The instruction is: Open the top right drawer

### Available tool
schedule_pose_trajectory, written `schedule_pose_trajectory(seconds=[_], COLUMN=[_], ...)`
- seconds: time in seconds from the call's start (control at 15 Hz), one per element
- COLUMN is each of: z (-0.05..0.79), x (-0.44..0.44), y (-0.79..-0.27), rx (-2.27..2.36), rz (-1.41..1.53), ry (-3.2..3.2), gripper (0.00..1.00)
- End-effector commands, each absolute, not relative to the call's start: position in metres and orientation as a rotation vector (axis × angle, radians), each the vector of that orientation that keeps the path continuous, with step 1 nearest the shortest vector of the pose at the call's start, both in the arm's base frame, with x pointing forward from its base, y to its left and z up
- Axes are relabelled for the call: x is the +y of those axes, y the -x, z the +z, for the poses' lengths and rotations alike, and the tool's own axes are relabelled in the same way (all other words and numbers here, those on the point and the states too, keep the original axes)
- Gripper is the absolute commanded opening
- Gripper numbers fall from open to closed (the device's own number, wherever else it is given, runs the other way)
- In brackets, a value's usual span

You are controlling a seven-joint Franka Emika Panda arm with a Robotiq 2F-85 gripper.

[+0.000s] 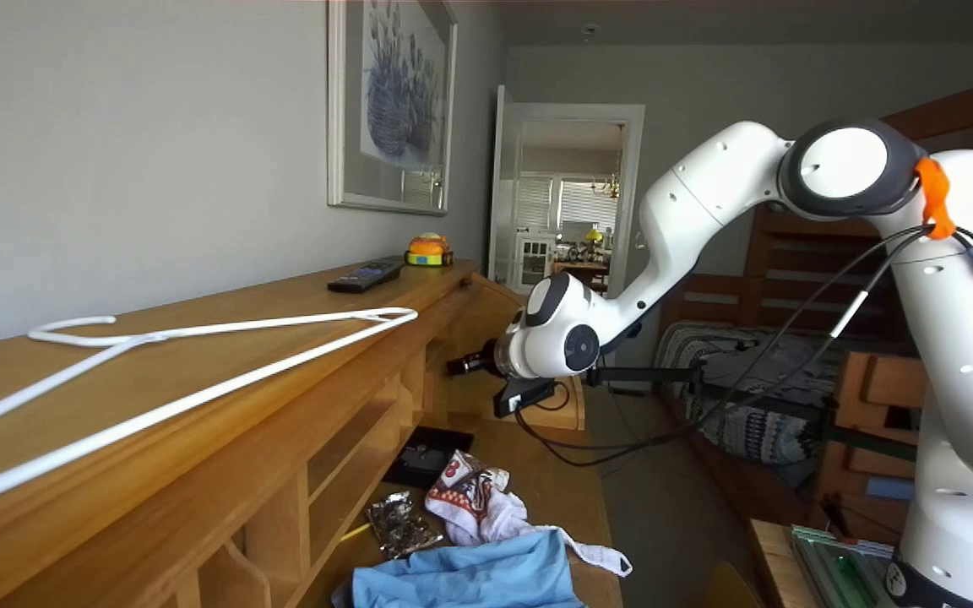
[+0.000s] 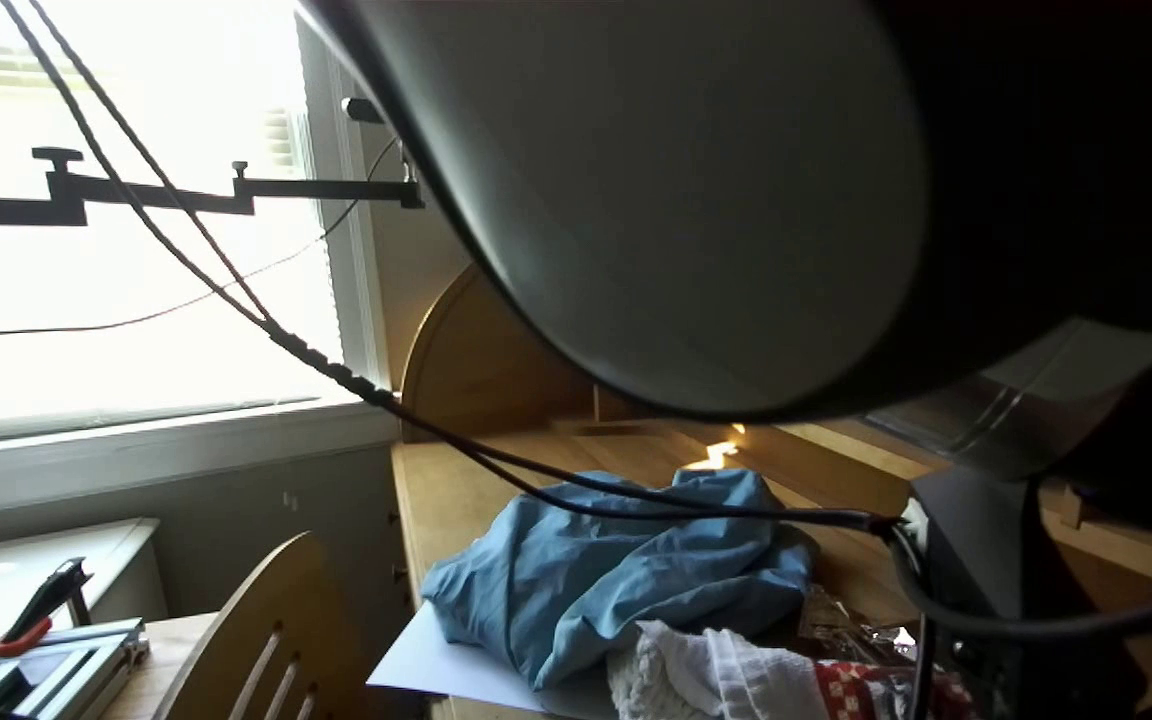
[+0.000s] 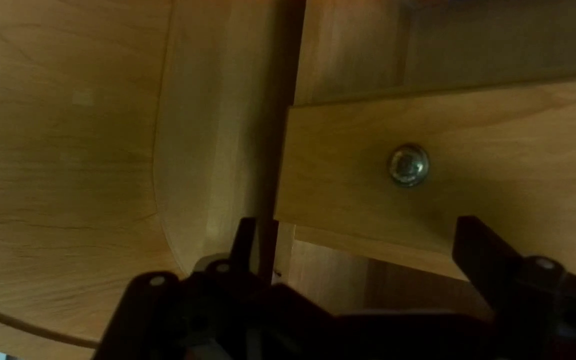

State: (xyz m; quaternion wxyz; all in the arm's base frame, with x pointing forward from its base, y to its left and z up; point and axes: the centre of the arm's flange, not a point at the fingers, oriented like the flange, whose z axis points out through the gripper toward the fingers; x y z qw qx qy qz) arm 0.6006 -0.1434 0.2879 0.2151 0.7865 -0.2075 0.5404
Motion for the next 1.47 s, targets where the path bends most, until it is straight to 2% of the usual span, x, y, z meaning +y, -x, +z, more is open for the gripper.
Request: schedule_pose_trajectory(seconds=[0.0, 0.53, 1.4], z=[0.278, 0.272, 0.251], x=[-0.149, -0.144, -0.148], y=[-0.606, -0.606, -0.605], rx=[-0.552, -0.519, -0.601], rz=[1.56, 1.569, 1.414], ry=[-2.209, -2.235, -2.255], gripper=[1.0, 1.0, 1.0])
